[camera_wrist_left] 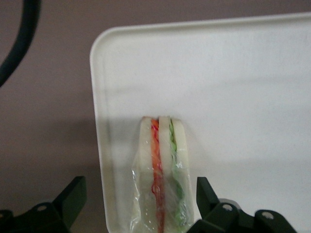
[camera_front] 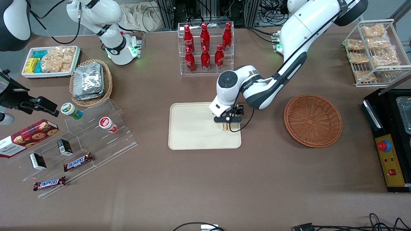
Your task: Place sandwich from basket to tray
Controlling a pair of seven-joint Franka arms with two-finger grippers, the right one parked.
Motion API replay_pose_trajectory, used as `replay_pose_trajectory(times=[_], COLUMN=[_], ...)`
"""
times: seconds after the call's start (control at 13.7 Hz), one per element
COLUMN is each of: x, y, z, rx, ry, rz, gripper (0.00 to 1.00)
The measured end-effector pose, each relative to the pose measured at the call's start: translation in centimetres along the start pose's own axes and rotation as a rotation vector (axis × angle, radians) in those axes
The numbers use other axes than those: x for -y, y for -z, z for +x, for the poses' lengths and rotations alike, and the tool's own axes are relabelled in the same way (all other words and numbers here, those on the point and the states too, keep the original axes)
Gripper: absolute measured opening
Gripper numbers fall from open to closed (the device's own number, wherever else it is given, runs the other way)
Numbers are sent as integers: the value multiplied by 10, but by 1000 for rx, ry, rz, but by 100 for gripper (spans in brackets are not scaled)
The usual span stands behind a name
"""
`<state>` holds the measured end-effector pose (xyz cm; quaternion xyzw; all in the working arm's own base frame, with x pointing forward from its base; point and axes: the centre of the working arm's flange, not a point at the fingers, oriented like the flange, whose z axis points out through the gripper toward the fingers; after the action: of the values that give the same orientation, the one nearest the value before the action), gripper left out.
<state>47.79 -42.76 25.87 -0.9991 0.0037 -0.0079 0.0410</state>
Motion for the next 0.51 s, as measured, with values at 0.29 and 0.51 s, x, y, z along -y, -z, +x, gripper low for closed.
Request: replay_pose_trajectory(times=[0.29,0.51], x=[40,102], y=[48,71], z=[61,105], rx=[-42,-80], ry=[190,307], rz=[29,24], gripper=[100,100])
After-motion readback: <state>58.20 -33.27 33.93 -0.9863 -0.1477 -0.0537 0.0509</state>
